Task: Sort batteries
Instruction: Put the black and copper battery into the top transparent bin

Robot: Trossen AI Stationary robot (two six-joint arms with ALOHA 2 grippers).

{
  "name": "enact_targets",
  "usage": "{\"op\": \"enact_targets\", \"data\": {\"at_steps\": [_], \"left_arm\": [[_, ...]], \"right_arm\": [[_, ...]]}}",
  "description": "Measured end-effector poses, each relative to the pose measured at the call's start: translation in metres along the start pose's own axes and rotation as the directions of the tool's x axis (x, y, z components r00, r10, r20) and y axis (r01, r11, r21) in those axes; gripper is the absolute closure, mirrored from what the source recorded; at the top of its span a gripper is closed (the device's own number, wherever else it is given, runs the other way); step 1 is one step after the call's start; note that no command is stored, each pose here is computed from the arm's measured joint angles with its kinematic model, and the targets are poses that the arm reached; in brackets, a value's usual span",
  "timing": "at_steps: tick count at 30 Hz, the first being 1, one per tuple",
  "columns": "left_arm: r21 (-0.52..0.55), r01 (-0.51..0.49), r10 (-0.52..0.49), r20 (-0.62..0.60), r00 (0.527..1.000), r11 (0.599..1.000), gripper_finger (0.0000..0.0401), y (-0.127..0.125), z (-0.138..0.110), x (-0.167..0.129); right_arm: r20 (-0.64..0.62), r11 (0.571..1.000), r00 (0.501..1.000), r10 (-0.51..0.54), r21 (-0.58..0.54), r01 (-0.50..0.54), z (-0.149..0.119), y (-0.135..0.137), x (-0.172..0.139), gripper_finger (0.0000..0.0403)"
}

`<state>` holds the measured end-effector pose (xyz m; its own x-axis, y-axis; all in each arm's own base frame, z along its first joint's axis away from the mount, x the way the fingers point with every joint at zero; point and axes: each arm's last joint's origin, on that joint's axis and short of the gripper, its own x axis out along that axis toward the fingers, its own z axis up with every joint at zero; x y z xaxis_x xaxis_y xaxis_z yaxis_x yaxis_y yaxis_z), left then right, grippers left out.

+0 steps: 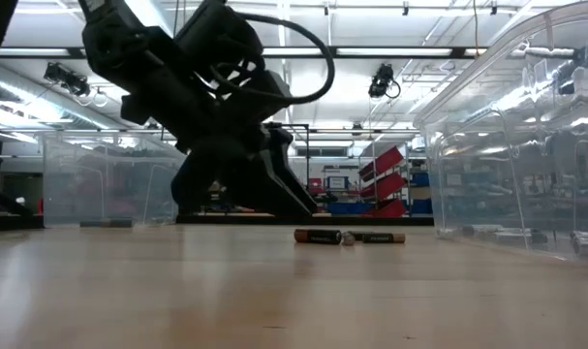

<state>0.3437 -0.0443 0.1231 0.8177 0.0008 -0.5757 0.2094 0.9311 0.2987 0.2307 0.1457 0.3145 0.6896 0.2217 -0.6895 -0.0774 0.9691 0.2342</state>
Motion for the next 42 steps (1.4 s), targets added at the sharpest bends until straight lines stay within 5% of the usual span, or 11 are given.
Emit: {"op": "enact_targets", "data": {"at_steps": [18, 32, 42], "left_arm": [[0.081, 0.066, -0.067, 0.001, 0.998, 0.995, 0.0258, 0.011, -0.007, 0.003], [0.034, 0.136, -0.136, -0.012, 0.991, 0.99, 0.0262, 0.02, -0.026, 0.018], [0.007, 0.151, -0.15, -0.075, 0.986, 0.989, 0.0385, 0.018, -0.031, 0.017]], "right_arm": [[0.118, 0.997, 0.99, 0.073, -0.018, -0.072, 0.012, 0.007, 0.002, 0.0242], [0.164, 0.993, 0.98, 0.114, -0.06, -0.106, 0.017, 0.011, 0.0, 0.024], [0.146, 0.995, 0.984, 0.099, -0.026, -0.096, 0.015, 0.009, 0.001, 0.026]]}}
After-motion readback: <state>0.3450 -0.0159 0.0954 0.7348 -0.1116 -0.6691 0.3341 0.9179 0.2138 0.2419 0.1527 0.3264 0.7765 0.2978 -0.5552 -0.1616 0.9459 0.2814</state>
